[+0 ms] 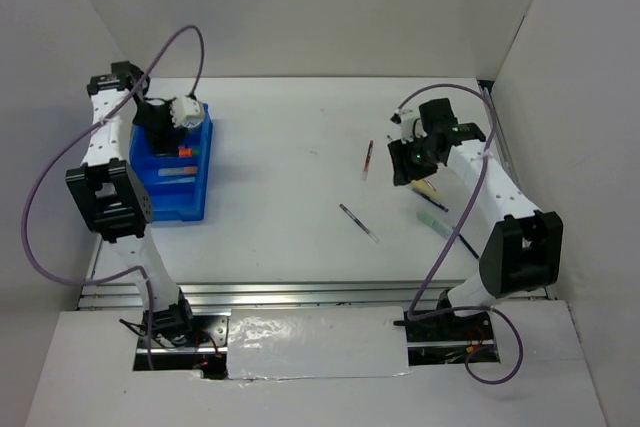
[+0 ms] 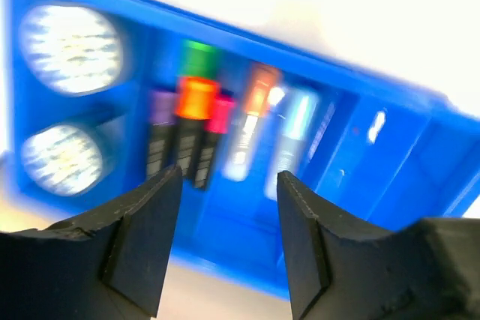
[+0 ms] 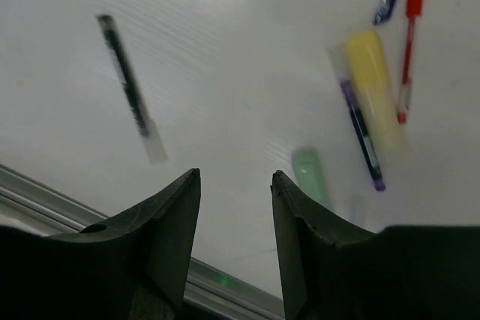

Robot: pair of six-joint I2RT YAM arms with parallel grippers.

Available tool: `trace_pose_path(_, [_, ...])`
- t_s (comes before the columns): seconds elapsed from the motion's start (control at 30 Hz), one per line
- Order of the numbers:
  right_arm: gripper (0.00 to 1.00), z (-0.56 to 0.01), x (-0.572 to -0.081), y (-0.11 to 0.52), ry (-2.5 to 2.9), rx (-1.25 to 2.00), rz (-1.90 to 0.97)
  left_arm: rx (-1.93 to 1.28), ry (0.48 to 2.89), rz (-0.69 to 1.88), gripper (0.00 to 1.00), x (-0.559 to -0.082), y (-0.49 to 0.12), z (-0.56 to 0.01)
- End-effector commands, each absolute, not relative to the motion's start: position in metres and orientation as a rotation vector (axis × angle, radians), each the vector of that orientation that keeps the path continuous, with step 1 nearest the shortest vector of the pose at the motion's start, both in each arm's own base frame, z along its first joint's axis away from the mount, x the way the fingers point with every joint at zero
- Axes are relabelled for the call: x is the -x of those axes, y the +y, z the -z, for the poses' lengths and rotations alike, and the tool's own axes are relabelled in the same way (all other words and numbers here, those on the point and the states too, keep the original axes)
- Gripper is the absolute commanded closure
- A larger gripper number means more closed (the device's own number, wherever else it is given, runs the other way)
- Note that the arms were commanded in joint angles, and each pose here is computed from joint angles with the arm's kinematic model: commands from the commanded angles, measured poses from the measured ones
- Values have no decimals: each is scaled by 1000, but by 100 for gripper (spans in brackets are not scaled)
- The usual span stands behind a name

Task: Sort the stationery into containers
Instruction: Pick up the stationery from the center of the board.

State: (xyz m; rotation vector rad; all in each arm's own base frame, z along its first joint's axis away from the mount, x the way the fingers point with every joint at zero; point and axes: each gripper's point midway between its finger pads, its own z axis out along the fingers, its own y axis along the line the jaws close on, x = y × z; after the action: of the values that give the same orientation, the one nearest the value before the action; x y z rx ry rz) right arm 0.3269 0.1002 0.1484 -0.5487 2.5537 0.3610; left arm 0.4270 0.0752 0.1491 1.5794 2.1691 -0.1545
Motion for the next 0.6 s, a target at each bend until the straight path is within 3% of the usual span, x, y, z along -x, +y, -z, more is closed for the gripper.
trace_pose_path(0.0, [51,-131,-302,40,2660,656,-112,-1252,1990,171,34,-422,41,-262])
trace_pose_path(0.17, [56,-96,-273,-3,2817,727,34,-932,1911,381,30,-392,-6,-311])
trace_pose_path(0.33, [51,-67,-258,-22,2903,740,91,-637,1918,526,22,-378,-25,-317])
trace_pose_path(0.4, [47,-59,-261,-26,2910,739,122,-622,1886,520,16,-374,-27,-314])
trace_pose_path(0.57, [47,-43,-263,-26,2928,749,114,-653,1848,498,13,-363,-32,-306])
